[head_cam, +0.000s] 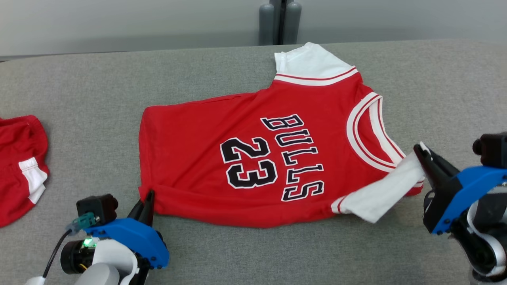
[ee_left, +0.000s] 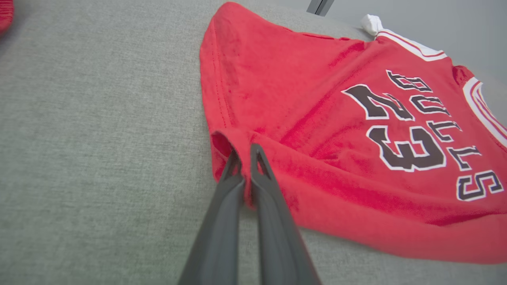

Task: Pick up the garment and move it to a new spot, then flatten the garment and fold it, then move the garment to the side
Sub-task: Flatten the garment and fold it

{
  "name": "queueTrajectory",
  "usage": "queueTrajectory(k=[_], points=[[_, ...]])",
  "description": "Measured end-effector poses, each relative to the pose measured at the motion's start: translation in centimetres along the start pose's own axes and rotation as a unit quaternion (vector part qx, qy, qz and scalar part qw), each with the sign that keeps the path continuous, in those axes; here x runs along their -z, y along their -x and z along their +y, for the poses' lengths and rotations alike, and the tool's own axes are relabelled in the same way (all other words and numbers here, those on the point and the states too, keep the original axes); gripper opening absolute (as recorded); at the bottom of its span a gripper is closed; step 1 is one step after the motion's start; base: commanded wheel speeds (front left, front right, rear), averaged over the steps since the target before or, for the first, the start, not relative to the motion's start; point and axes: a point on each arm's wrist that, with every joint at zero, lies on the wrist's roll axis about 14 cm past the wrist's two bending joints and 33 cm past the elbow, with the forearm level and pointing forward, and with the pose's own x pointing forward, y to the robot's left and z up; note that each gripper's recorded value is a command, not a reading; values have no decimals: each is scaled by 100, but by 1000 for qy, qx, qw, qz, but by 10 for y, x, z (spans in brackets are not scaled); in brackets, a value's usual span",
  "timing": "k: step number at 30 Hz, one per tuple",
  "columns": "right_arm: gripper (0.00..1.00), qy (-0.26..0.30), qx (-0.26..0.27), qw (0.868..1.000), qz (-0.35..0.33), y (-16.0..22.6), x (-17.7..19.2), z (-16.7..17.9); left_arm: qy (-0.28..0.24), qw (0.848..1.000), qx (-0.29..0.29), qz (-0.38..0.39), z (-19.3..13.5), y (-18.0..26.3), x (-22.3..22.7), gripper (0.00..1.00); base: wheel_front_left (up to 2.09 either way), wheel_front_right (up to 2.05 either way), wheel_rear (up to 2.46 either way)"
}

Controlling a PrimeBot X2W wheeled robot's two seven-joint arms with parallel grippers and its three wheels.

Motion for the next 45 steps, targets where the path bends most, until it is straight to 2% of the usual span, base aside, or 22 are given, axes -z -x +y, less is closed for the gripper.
queueTrajectory(k=[9,16,18,19,20,21,28,33,40,45], points=[[0,9,-2,1000,-11,-54,-16,-3,12,999,-27,36,12,-21,1,0,0,0,0],[0,12,-1,1000,-23,-80,-23,-6,21,999,-30,39,13,-36,-4,1,0,0,0],[0,14,-1,999,-30,-86,-26,-6,23,999,-33,37,14,-39,-7,19,0,0,0],[0,13,-2,999,-35,-89,-26,-5,27,998,-34,37,14,-40,-8,33,0,0,0],[31,9,-3,999,-43,-91,-28,-4,30,998,-34,40,15,-40,-7,59,0,0,0],[100,7,-4,999,-49,-93,-30,-3,30,998,-34,40,15,-41,-7,100,0,0,0],[100,1,-18,996,-88,-99,-38,7,38,998,-48,13,21,-38,-20,100,0,0,0],[100,-4,-11,993,-121,-91,-50,2,34,997,-65,-24,32,-24,-29,100,0,0,0],[100,-28,12,993,-118,-67,-30,-11,25,996,-73,-55,37,1,-26,100,0,0,0],[100,-48,56,990,-120,-33,1,-36,9,997,-56,-55,24,13,-4,100,0,0,0]])
